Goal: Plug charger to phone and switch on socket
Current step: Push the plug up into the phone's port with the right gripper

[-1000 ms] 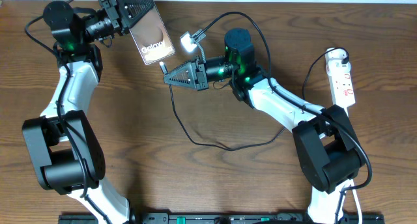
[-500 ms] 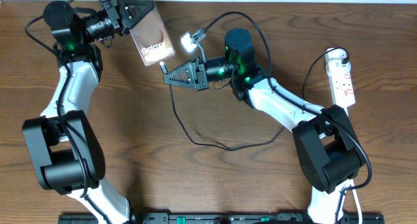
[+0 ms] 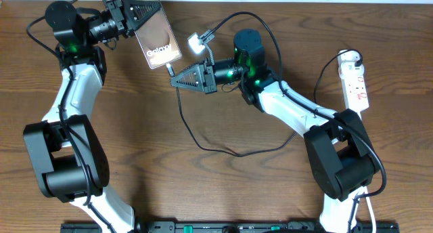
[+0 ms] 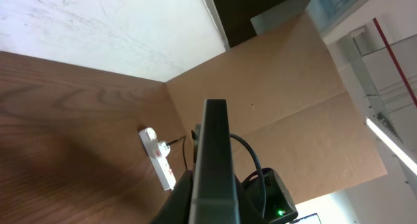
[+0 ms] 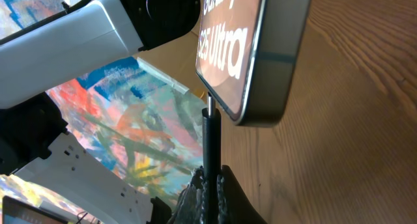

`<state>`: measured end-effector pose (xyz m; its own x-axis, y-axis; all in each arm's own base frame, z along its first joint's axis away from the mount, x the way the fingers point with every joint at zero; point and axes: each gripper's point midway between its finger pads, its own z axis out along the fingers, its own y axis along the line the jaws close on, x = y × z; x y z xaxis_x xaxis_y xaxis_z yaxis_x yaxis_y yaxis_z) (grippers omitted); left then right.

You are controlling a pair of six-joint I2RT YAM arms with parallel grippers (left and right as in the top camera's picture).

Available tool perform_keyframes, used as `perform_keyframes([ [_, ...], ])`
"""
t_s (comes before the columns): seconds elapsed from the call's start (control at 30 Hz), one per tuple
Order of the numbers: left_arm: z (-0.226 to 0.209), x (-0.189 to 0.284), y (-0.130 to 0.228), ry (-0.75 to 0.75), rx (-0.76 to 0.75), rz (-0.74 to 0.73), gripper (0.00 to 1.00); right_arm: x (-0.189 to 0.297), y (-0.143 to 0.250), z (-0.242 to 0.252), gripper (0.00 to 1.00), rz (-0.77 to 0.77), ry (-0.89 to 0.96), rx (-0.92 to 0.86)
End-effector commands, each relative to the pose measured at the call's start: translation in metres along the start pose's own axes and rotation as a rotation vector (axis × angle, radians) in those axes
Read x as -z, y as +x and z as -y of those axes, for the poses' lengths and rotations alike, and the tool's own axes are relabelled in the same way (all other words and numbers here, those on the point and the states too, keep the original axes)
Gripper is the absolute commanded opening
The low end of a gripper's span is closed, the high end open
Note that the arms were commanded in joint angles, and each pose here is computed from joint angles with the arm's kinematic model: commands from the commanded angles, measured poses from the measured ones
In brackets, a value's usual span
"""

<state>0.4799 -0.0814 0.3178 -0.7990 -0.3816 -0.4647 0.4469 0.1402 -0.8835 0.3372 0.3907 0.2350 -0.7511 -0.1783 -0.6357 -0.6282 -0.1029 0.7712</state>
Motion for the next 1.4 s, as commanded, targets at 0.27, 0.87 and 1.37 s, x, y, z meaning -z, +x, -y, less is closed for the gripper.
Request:
perform_keyframes([
  [0.27, 0.012, 0.001, 0.001, 0.01, -0.006, -0.009, 0.07, 0.0, -0.004, 0.003, 0.01, 0.008, 0.005, -0.022],
  [0.87, 0.012, 0.001, 0.002, 0.012, -0.007, -0.018, 0.08, 0.0, -0.004, 0.002, 0.01, 0.009, 0.003, -0.022],
  [1.37, 0.015, -0.01, 0.009, 0.024, -0.016, -0.041, 0.07, 0.0, -0.004, 0.002, 0.01, 0.009, 0.003, -0.023],
])
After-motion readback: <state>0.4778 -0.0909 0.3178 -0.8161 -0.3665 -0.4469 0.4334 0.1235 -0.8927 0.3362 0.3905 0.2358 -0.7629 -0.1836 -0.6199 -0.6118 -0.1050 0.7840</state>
